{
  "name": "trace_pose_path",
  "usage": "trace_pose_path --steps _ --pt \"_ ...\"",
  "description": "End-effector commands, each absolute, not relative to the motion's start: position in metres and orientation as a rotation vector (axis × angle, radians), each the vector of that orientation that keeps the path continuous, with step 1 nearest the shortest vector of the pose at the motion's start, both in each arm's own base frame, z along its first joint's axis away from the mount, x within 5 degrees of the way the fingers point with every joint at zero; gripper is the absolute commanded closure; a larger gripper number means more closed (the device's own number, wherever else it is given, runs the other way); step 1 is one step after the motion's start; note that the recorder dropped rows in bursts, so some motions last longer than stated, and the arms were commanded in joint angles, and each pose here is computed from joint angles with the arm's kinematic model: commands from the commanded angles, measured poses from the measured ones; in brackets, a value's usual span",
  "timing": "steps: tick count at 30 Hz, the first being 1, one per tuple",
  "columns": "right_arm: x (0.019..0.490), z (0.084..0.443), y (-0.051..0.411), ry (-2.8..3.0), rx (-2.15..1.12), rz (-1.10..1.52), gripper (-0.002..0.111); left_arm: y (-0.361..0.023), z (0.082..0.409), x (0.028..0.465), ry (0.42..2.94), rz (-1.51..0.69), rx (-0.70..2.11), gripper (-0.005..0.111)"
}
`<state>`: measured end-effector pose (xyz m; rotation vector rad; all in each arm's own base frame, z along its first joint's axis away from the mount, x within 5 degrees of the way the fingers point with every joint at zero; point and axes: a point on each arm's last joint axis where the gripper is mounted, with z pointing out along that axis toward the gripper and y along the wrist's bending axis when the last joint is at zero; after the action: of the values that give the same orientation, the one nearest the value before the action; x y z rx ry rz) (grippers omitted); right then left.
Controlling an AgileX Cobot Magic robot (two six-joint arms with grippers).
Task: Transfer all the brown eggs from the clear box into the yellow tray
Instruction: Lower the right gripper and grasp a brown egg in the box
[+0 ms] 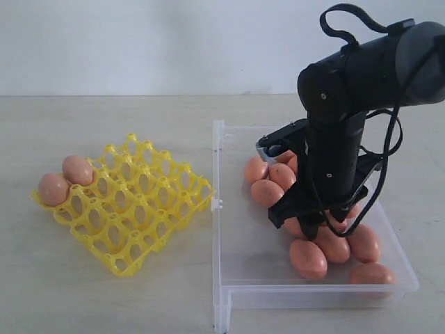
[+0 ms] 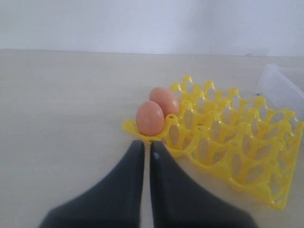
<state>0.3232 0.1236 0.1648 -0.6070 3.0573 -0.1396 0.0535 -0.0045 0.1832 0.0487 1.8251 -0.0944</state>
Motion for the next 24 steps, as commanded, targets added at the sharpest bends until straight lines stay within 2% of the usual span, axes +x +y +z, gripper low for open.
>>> trace_pose_path --steps 1,14,16,19,21,24 --pt "0.319 0.160 0.123 3.120 -0.505 -0.133 0.060 -0.005 0.183 0.053 1.822 -0.102 0.051 0.103" --pt "0.320 0.141 0.123 3.171 -0.553 -0.153 0.061 -0.005 0.183 0.053 1.822 -0.102 0.051 0.103" --pt "0.320 0.141 0.123 3.166 -0.554 -0.154 0.068 -0.005 0.183 0.053 1.822 -0.102 0.051 0.103" --pt "0.321 0.141 0.123 3.158 -0.556 -0.154 0.090 -0.005 0.183 0.053 1.822 -0.102 0.051 0.103" --pt "0.322 0.141 0.124 3.150 -0.556 -0.150 0.108 -0.005 0.183 0.053 1.822 -0.102 0.051 0.103" --pt "0.324 0.140 0.124 3.127 -0.564 -0.150 0.108 -0.005 0.183 0.053 1.822 -0.102 0.051 0.103"
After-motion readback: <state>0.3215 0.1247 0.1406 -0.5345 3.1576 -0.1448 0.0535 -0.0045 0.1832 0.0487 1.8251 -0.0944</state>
